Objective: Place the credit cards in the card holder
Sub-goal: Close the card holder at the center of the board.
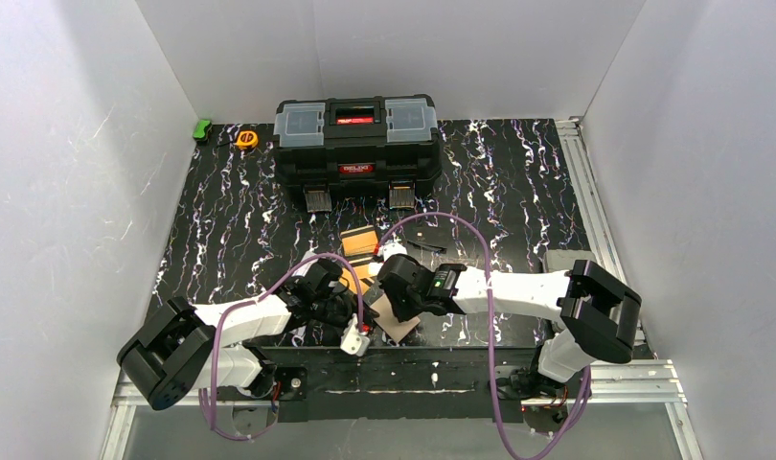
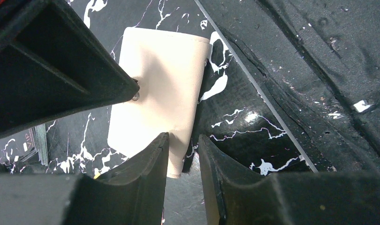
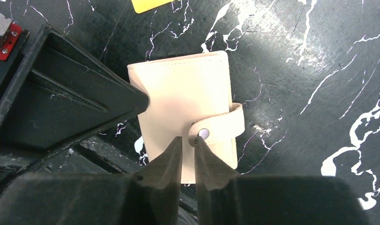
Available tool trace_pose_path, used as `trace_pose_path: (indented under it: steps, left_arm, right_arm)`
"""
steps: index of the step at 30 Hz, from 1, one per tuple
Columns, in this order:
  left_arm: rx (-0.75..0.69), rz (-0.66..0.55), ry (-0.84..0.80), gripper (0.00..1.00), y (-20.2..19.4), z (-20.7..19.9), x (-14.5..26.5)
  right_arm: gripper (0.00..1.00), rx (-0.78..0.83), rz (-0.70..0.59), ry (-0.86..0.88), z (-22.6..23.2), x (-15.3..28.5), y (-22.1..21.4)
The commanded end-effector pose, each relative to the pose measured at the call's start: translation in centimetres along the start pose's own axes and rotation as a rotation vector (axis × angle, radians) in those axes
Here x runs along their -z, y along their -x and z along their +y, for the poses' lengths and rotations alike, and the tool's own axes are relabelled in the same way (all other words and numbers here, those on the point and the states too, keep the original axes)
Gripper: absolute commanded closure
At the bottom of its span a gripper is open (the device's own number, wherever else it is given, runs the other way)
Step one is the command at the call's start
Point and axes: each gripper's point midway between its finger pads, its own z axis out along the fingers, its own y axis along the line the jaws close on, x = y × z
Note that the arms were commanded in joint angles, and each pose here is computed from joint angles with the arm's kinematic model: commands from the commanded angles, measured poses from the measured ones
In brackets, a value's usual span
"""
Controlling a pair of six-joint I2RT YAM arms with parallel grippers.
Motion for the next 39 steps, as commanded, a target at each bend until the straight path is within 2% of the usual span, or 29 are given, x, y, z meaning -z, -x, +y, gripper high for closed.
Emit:
trace_pose_path:
  steps: [1,4,10,31,36,39]
  left_arm:
    - [0.06,-0.023,-0.072,0.71,0.4,-2.2,-0.1]
    - [0.06,-0.023,-0.072,0.71,0.4,-2.2,-0.1]
    - [0.063,-0.023,-0.071,0.72,0.4,-2.1,0.0]
    - [0.068,-0.022,-0.071,0.72,0.4,-2.1,-0.1]
    - [0.07,-0.018,-0.073,0.72,0.4,-2.1,-0.1]
    - [0.066,-0.016,-0.069,0.72,0.3,-2.1,-0.1]
  right_arm:
    - [0.64,-0.002,-0.035,-0.011,-0.1,0.4,0.8]
    - [0.57,0.004,-0.044,-0.027,-0.4,0.6,0.9]
    - [0.58,0.019,-0.06,-0.047,-0.6,0.6,1.6]
    - [0.83,0.037,-0.063,-0.049,-0.2,0.2,2.2]
    - [0.96,0.042,-0.068,-0.04,0.0,0.4,2.4]
    - [0.99,0.046,-0.072,-0.029,0.1,0.5,2.4]
